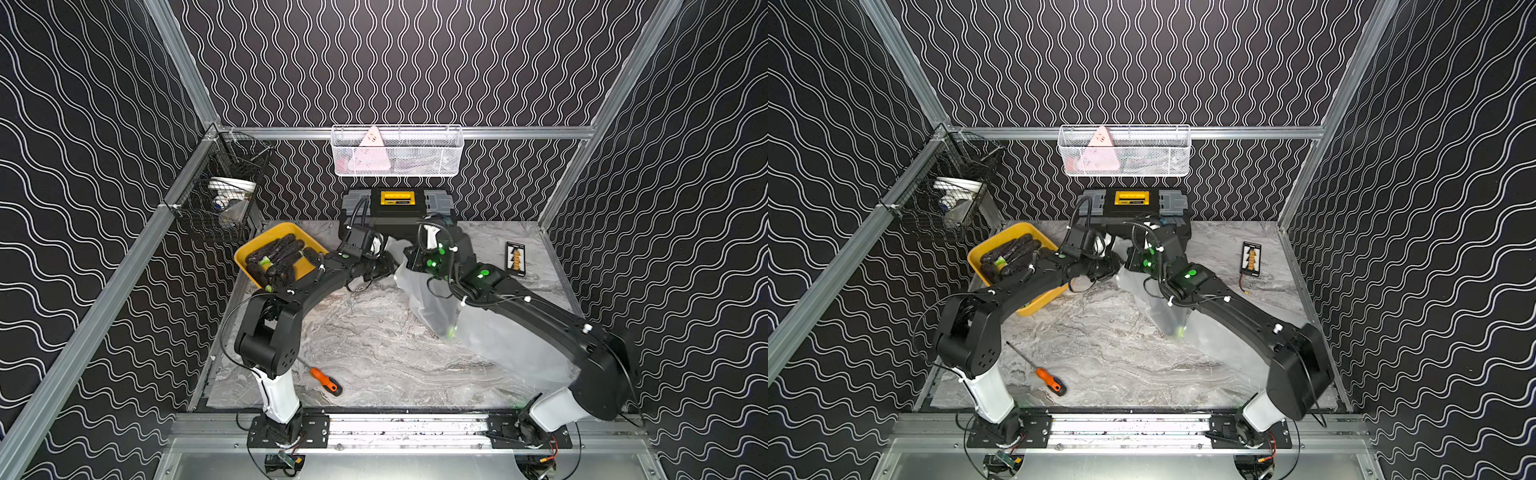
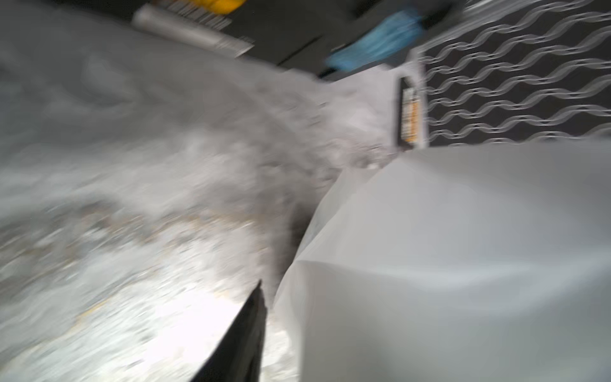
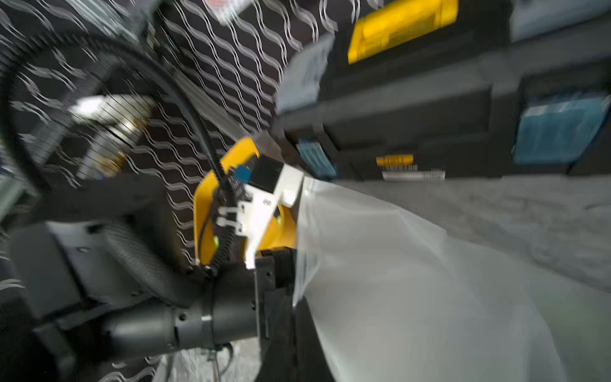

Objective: Place the eggplant in a zip-top bag and seal the zipper
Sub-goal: Adjust the zipper food storage bag at the center of the board, then pick up the eggplant from the basket.

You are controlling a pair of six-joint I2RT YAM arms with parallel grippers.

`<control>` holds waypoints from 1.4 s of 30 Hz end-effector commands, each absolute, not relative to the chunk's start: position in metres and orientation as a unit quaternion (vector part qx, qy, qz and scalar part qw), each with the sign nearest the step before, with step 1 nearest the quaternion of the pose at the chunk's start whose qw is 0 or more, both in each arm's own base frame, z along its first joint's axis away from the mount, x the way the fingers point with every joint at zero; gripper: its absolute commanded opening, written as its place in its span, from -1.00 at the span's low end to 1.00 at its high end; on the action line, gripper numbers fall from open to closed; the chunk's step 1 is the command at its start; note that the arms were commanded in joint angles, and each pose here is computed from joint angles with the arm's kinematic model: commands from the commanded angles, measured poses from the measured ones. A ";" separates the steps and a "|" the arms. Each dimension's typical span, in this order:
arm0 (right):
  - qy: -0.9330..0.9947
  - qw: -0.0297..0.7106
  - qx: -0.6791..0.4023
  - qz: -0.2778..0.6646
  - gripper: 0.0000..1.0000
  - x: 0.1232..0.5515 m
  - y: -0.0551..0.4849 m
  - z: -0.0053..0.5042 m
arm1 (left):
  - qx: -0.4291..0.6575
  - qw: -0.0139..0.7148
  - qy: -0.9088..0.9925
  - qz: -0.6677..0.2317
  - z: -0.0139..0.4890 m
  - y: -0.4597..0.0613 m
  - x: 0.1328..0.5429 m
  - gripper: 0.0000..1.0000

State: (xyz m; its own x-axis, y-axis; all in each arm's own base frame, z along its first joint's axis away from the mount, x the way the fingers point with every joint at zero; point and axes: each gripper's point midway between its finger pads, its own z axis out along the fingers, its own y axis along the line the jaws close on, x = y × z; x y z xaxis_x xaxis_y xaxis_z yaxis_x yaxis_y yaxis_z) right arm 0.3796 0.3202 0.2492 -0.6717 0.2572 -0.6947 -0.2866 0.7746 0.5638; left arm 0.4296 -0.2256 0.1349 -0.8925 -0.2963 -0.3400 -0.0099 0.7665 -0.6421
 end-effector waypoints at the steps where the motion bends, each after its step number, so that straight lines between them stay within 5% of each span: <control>1: 0.854 0.373 -0.003 0.363 -1.00 0.379 0.335 0.220 | -0.111 0.236 0.926 -0.274 0.119 -0.192 0.432 0.13; 4: 0.863 0.347 0.008 0.367 -1.00 0.381 0.342 0.189 | -0.121 0.238 0.939 -0.216 0.114 -0.163 0.431 0.35; 15: 0.864 0.320 0.015 0.389 -1.00 0.386 0.359 0.164 | -0.226 0.274 0.935 -0.025 0.128 -0.020 0.434 0.43; 27: 0.856 0.302 -0.004 0.420 -1.00 0.372 0.374 0.173 | -0.333 0.284 0.896 -0.081 0.078 0.040 0.482 0.46; 42: 0.856 0.285 -0.011 0.431 -1.00 0.374 0.388 0.168 | -0.360 0.305 0.874 -0.119 0.041 0.046 0.523 0.43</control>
